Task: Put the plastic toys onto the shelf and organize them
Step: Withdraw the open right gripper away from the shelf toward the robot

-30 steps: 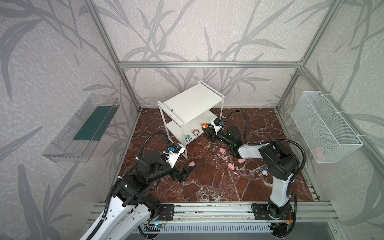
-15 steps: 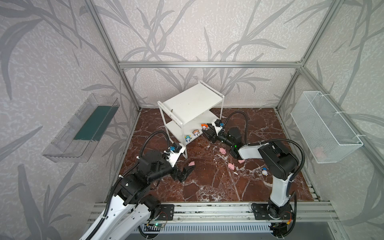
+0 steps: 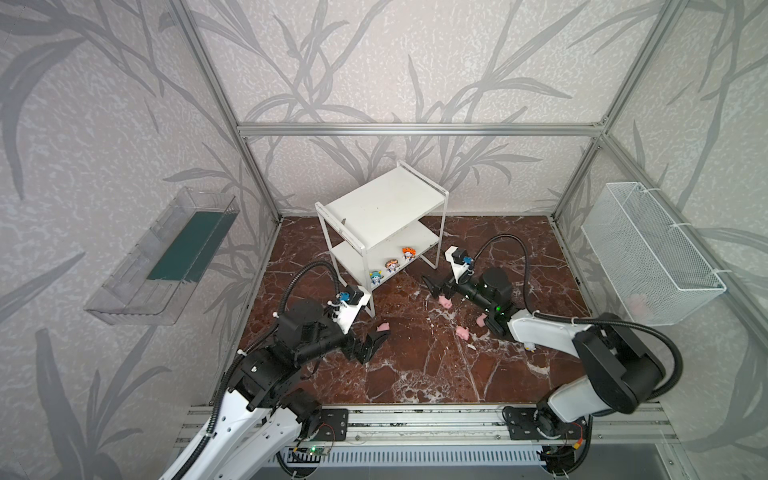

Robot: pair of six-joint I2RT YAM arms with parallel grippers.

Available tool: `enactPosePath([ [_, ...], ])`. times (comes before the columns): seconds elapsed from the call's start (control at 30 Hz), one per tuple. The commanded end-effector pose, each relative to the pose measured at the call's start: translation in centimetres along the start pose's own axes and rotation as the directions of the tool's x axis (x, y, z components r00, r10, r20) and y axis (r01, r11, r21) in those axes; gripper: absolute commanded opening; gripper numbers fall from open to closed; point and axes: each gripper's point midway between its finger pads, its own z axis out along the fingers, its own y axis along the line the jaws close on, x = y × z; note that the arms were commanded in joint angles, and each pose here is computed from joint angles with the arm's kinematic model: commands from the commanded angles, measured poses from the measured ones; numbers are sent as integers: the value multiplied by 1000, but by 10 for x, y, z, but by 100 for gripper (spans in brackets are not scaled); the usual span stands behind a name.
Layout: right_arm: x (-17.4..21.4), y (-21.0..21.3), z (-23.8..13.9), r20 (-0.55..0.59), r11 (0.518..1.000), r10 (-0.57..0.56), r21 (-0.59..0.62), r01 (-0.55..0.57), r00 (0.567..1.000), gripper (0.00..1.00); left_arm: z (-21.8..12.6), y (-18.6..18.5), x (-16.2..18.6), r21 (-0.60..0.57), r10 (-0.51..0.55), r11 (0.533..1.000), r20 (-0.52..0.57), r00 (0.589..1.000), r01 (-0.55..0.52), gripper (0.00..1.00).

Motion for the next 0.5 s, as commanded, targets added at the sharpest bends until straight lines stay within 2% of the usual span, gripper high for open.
enactPosePath([
  [0.0, 23, -7, -31, -169, 996, 39, 80, -25, 985, 99, 1, 0, -2, 2, 20, 1000, 12, 1000, -20, 99],
  [0.2, 40, -12, -67, -354, 971, 201, 196, -138, 913, 99, 0, 2, -3, -5, 15, 1000, 18, 1000, -15, 99],
  [0.27, 46, -3, -78, -423, 973, 216, 171, -156, 880, 99, 0, 4, -3, -18, 10, 1000, 17, 1000, -10, 99],
  [0.3, 48, -5, -81, -433, 966, 239, 194, -169, 869, 99, -1, 5, -2, -28, 9, 1000, 16, 1000, -8, 99],
  [0.33, 53, -15, -88, -434, 945, 285, 276, -175, 855, 99, -1, 7, -2, -41, 6, 999, 15, 1000, -5, 99],
  [0.4, 71, -45, -114, -446, 842, 433, 511, -175, 783, 99, -3, 12, -2, -68, 1, 998, 16, 1000, 0, 99],
  [0.47, 89, -70, -154, -450, 692, 580, 713, -119, 679, 99, -6, 16, -2, -99, -1, 995, 20, 1000, 3, 99],
])
